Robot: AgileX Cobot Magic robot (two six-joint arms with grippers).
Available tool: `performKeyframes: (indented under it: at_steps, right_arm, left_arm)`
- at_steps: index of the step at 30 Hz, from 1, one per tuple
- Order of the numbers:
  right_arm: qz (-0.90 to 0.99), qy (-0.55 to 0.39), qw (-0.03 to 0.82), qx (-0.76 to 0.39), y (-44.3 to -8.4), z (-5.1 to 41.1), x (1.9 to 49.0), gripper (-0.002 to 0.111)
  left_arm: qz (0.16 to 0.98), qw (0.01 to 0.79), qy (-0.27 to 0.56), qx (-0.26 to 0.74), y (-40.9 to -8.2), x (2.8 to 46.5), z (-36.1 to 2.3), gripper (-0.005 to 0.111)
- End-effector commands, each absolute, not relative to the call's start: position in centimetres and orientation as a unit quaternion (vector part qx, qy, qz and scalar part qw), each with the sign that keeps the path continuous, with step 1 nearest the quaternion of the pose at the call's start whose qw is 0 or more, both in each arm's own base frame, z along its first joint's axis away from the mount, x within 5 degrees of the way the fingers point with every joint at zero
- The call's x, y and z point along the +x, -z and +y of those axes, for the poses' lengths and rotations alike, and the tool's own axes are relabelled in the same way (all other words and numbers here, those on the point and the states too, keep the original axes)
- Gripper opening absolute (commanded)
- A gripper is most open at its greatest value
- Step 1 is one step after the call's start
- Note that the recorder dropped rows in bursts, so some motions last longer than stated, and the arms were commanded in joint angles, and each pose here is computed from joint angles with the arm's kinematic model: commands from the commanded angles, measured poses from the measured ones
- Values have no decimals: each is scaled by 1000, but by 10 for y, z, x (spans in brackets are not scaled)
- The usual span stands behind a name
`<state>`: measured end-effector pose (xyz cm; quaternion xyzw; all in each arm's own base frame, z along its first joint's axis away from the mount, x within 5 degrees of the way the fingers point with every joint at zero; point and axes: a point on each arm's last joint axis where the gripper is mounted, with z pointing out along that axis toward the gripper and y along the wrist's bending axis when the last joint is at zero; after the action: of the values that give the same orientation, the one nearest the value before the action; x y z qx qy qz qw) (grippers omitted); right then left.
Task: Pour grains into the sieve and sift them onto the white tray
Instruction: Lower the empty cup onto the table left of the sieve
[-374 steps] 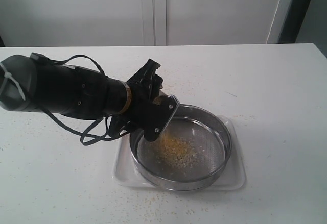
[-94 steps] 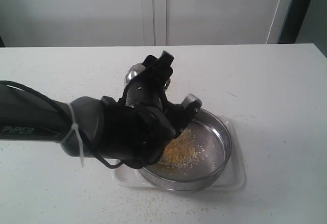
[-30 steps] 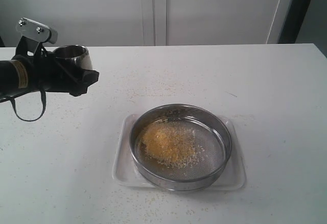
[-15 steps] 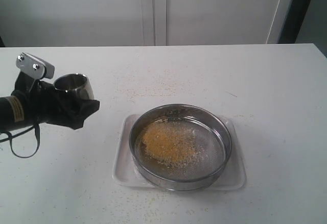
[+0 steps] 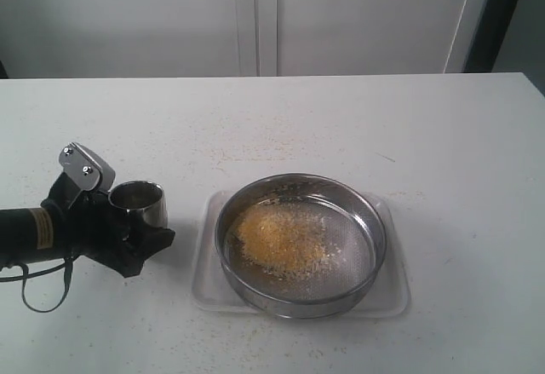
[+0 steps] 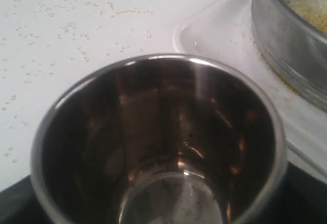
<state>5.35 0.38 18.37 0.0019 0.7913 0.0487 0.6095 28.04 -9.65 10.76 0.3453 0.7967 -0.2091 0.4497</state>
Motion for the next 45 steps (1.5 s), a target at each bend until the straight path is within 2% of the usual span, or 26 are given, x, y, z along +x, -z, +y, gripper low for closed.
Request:
performKeyframes:
  at_steps: [1, 4, 5, 7, 9, 12, 14, 20, 26, 45]
  right_arm:
    - [789, -55, 612, 14, -183, 3, 54, 0]
    - [789, -55, 612, 14, -183, 3, 54, 0]
    - [789, -55, 612, 14, -183, 3, 54, 0]
    - [789, -55, 612, 14, -183, 3, 54, 0]
    - [789, -55, 612, 14, -183, 3, 54, 0]
    - [789, -55, 612, 14, -183, 3, 54, 0]
    - [789, -55, 612, 14, -183, 3, 54, 0]
    - [789, -55, 612, 14, -183, 3, 54, 0]
    - [789, -55, 612, 14, -183, 3, 54, 0]
    - [789, -55, 612, 14, -183, 3, 54, 0]
  left_arm:
    - [796, 444, 216, 350, -102, 278, -97, 0]
    - [801, 436, 210, 354, -100, 278, -96, 0]
    - [800, 435, 210, 355, -100, 278, -96, 3]
    - [798, 433, 211, 362, -100, 277, -96, 21]
    - [796, 431, 212, 368, -100, 276, -97, 45]
    - [799, 429, 210, 367, -99, 276, -96, 66]
    - [799, 428, 211, 365, -99, 276, -96, 76]
    - [804, 425, 211, 360, -99, 276, -96, 95]
    - [805, 424, 209, 359, -99, 276, -95, 104]
    - [768, 495, 207, 350, -153, 275, -96, 104]
